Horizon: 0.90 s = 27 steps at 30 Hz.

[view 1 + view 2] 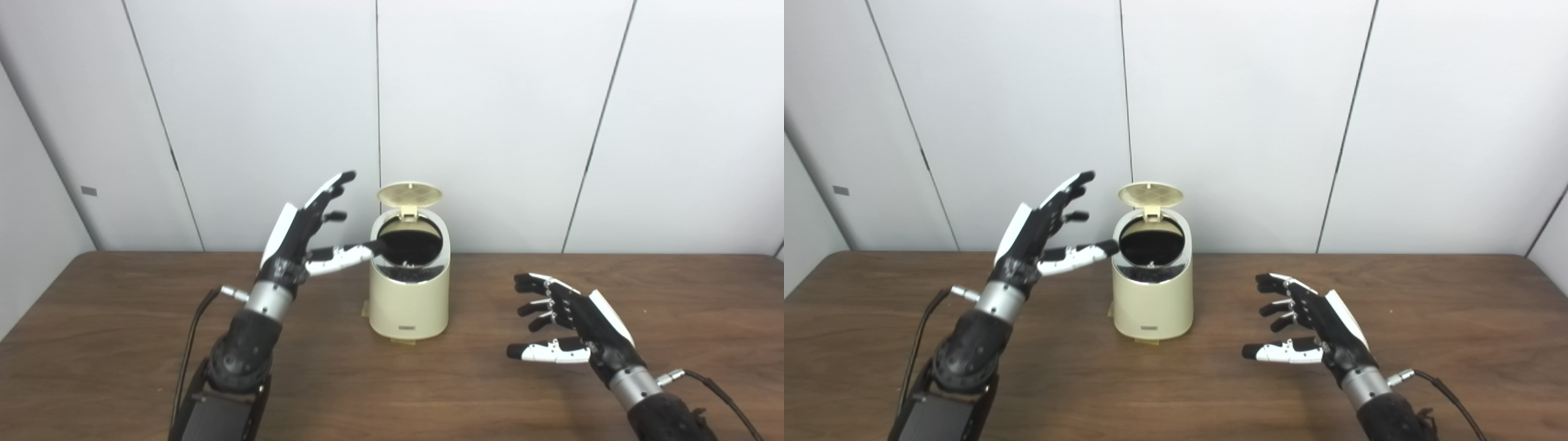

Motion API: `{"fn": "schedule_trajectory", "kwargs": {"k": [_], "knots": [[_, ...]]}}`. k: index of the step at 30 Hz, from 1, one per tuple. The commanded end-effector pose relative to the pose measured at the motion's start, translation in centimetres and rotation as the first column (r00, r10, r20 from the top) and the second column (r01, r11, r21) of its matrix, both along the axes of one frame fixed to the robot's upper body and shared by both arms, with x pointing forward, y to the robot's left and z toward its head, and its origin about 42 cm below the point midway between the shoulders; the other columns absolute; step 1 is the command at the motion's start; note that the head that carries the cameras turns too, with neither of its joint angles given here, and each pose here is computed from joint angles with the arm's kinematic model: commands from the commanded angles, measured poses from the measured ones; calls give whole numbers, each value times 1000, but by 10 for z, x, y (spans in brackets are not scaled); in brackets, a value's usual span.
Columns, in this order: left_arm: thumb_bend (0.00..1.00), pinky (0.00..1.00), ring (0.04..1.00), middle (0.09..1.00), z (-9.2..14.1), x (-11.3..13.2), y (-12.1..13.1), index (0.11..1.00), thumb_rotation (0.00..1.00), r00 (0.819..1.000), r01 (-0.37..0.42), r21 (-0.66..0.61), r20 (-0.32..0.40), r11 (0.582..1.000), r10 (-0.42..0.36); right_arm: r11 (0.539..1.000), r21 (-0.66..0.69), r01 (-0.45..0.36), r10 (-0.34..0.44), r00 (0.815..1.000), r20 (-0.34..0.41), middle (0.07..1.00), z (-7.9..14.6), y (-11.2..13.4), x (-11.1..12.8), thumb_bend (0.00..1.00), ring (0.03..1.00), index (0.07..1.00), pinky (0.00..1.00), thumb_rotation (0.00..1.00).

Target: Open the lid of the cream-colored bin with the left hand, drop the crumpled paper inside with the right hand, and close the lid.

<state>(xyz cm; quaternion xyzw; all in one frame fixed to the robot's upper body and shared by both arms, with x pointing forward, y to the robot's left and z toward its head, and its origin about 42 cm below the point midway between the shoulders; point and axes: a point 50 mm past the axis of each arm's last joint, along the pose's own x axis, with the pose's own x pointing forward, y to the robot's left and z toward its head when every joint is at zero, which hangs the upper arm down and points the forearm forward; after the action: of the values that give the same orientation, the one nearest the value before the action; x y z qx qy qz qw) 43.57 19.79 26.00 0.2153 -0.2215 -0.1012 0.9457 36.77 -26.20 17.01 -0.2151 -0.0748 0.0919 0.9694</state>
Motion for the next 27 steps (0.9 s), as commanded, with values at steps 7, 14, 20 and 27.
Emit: {"fn": "schedule_trajectory", "kwargs": {"k": [7,14,20,27], "knots": [[975,839,977,977,73,23,-22,962,346,989,34,190,137,981,-61,999,-27,-24,26,994,107,795,21,1,9,835,657,788,514,180],[996,853,964,944,84,31,-36,921,398,983,59,316,146,947,-110,999,-33,-29,32,994,104,796,23,2,10,847,653,786,497,176],[1000,835,923,887,87,30,-37,816,462,978,82,367,152,927,-147,999,-39,-28,32,994,105,796,23,1,12,831,640,786,475,121],[1000,868,914,797,91,22,-33,674,566,979,48,481,150,875,-137,999,-38,-33,37,995,91,788,24,2,12,819,638,787,469,136]]}}
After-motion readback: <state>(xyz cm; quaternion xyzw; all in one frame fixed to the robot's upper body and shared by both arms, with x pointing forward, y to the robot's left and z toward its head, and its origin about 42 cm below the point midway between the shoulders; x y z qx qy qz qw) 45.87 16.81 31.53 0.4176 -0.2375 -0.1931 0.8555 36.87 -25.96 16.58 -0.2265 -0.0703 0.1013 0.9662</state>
